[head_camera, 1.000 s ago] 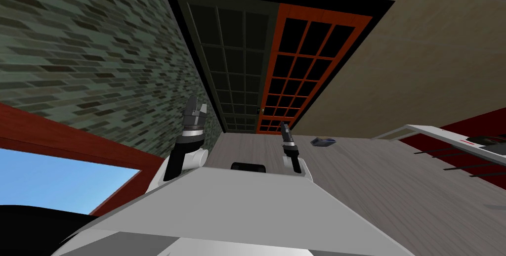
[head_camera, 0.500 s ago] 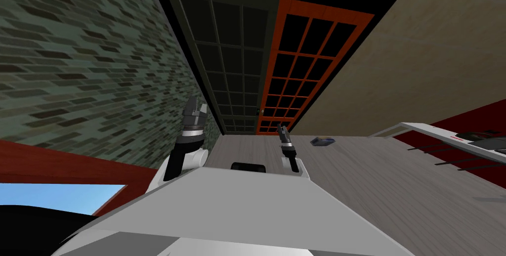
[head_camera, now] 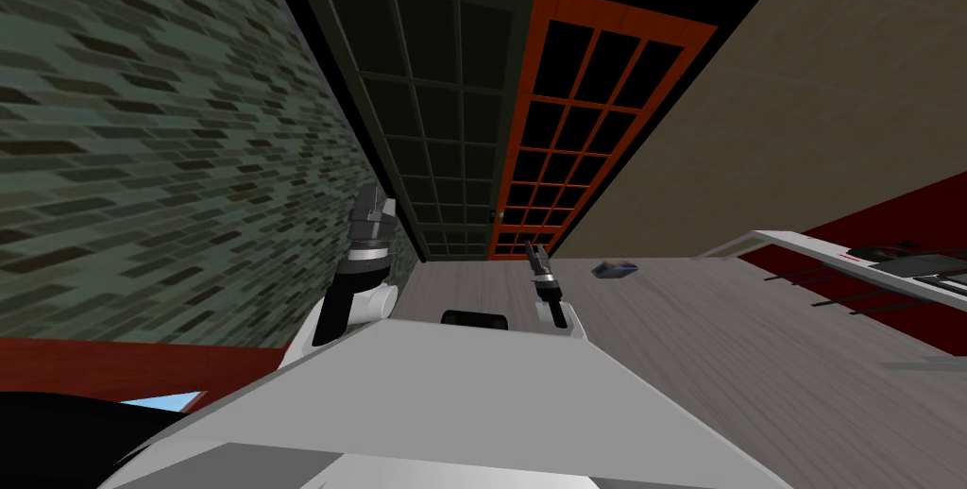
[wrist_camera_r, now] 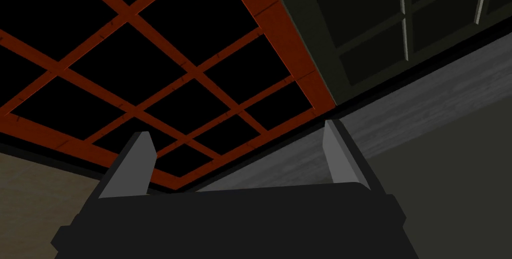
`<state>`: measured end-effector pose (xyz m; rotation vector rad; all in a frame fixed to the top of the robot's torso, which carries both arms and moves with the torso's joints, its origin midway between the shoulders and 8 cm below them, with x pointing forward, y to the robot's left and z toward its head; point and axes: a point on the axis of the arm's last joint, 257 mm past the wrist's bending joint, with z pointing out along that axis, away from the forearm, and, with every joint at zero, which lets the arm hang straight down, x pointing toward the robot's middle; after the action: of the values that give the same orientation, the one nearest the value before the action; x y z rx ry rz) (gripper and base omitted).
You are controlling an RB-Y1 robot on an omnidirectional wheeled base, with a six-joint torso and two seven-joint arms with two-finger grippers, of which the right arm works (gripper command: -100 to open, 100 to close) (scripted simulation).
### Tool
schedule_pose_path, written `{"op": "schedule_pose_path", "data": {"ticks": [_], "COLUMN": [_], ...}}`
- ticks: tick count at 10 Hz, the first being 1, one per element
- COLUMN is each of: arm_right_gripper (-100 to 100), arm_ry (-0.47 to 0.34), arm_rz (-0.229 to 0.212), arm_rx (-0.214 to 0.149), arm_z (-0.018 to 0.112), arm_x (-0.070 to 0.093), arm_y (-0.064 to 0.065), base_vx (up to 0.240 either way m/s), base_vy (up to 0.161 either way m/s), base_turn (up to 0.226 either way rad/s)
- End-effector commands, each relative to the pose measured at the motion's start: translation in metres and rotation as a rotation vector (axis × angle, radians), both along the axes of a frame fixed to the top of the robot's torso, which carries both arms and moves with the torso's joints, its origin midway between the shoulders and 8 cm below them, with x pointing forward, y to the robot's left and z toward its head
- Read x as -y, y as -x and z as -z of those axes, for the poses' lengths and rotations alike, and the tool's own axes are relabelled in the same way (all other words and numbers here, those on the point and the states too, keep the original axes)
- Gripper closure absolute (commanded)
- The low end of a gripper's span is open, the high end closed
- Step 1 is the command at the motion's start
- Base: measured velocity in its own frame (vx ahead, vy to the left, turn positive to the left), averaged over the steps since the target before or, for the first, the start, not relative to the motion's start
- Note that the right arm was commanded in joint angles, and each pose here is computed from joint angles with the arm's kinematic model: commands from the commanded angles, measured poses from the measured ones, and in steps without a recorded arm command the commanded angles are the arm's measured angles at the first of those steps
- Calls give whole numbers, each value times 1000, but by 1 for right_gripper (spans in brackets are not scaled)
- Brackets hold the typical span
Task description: Pull the door open
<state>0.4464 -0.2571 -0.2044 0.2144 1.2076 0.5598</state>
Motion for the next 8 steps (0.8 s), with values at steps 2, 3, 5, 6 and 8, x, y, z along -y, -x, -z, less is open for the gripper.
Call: {"op": "schedule_pose_path", "data": {"ticks": [2, 3, 5, 6, 8], "arm_right_gripper": [-100, -100, -100, -100, -100], "arm_ry": [59, 79, 119, 140, 180], "arm_rz": [7, 8, 11, 11, 12], "arm_rx": [-26, -36, -54, -64, -82], "arm_z": [20, 27, 41, 48, 61], "arm_x": [-5, -6, -9, -11, -14], "arm_y": [-3, -4, -5, -5, -6], "base_vx": [84, 88, 95, 109, 100], "base_vy": [29, 59, 49, 42, 43], "base_turn": [-53, -57, -63, -52, -63]}}
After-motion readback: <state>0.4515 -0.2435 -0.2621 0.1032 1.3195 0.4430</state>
